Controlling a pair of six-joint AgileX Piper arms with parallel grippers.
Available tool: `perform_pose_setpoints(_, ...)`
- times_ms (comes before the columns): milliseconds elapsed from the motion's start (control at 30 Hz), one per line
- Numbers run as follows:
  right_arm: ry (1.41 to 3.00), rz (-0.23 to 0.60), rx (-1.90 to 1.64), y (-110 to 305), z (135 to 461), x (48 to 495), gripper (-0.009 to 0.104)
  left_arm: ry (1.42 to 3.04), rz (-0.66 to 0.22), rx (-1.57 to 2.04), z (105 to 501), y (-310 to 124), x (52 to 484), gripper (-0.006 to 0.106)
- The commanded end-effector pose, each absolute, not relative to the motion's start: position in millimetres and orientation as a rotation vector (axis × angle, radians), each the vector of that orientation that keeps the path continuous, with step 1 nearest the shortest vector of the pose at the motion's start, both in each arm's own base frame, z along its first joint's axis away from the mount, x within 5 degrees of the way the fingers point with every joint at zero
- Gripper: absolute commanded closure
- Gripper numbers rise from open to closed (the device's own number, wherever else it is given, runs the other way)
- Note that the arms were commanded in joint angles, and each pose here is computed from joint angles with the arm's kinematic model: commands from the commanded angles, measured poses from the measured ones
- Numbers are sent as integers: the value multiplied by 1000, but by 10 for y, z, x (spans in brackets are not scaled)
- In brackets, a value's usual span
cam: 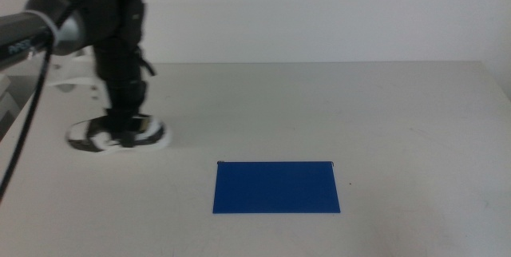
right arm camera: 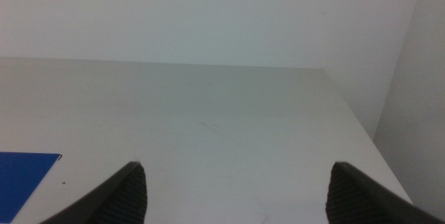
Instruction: Use one arm to grab the shoe from the table and place it on the mat.
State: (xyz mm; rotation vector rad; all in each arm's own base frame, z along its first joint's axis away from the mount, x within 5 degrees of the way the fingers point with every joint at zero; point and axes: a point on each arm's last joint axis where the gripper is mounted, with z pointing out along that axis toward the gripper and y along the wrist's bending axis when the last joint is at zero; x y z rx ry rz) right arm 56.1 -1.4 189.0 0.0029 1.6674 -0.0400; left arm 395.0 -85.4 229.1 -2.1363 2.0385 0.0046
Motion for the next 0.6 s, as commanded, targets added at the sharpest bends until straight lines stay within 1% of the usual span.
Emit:
perform_pose_setpoints(0, 1558, -65, -7, -19, 2005, 545, 29, 1979, -19, -2187, 2697, -1042, 3729, 102)
perform_pose_setpoints(100, 1558, -65, -7, -19, 2005, 545, 29, 1960, -61, -2211, 2727, -1347, 3617, 102)
perform_pose_setpoints(267, 1558, -65, -7, -19, 2005, 545, 29, 2108, -94, -2106, 2730, -1819, 3417, 102)
perform_pose_setpoints(400, 1558, -65, -7, -19, 2005, 545, 29, 2188, -128, -2024, 2769, -2096, 3279, 102)
perform_pose_setpoints(567, 1558, -65, -7, -19, 2005, 545, 29, 2285, -143, -1962, 2715, -2425, 3155, 102)
